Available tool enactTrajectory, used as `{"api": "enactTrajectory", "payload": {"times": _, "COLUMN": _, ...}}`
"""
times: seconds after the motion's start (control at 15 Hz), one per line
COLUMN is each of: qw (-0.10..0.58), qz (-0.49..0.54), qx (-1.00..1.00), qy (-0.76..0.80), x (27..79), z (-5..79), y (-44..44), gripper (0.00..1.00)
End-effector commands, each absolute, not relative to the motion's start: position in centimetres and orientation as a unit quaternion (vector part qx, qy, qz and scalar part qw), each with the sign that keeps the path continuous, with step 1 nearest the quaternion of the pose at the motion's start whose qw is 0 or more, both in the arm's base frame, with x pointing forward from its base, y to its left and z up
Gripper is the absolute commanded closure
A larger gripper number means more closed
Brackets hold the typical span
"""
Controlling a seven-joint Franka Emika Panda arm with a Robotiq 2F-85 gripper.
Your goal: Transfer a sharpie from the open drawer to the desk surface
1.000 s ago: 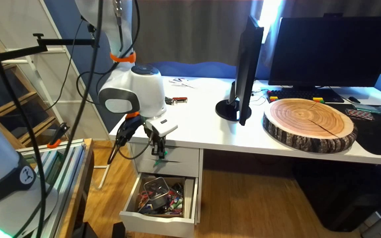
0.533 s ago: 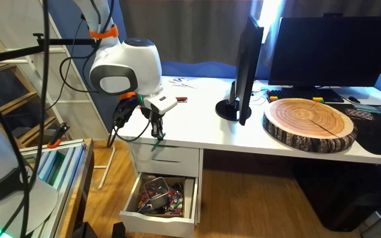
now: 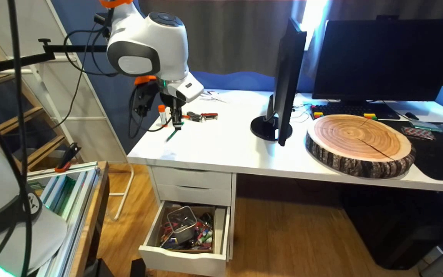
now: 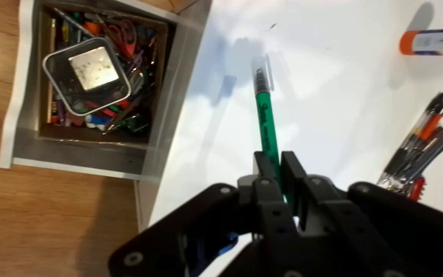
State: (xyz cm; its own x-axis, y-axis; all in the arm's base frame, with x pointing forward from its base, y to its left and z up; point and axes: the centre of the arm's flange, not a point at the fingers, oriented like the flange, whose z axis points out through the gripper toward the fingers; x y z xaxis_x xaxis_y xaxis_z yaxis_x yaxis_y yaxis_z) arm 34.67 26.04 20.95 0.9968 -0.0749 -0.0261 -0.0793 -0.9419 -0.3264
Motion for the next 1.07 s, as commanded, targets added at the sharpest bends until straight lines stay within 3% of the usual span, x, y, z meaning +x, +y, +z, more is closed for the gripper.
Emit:
{"api": "enactTrajectory", "payload": {"times": 0.0, "qw": 0.202, "qz": 0.024, "qx": -0.979, "qy": 0.017, "x": 36.1, "z": 19.5, "y": 26.9, "gripper": 0.97}}
{"api": "enactTrajectory", "payload": {"times": 0.47, "qw": 0.267, "qz": 0.032, "qx": -0.963, "qy": -0.016, "x": 39.3, "z": 14.9, "y": 27.5, "gripper": 0.97}}
{"api": "enactTrajectory", "payload": {"times": 0.87, "qw": 0.271, "qz": 0.021, "qx": -0.962, "qy": 0.011, "x": 41.3, "z": 12.0, "y": 26.3, "gripper": 0.97}}
{"api": "enactTrajectory", "payload": {"times": 0.93, "qw": 0.272, "qz": 0.019, "qx": -0.962, "qy": 0.014, "x": 41.6, "z": 11.8, "y": 26.4, "gripper": 0.66}}
{"api": "enactTrajectory", "payload": {"times": 1.0, "qw": 0.274, "qz": 0.019, "qx": -0.961, "qy": 0.013, "x": 41.7, "z": 11.8, "y": 26.4, "gripper": 0.63}}
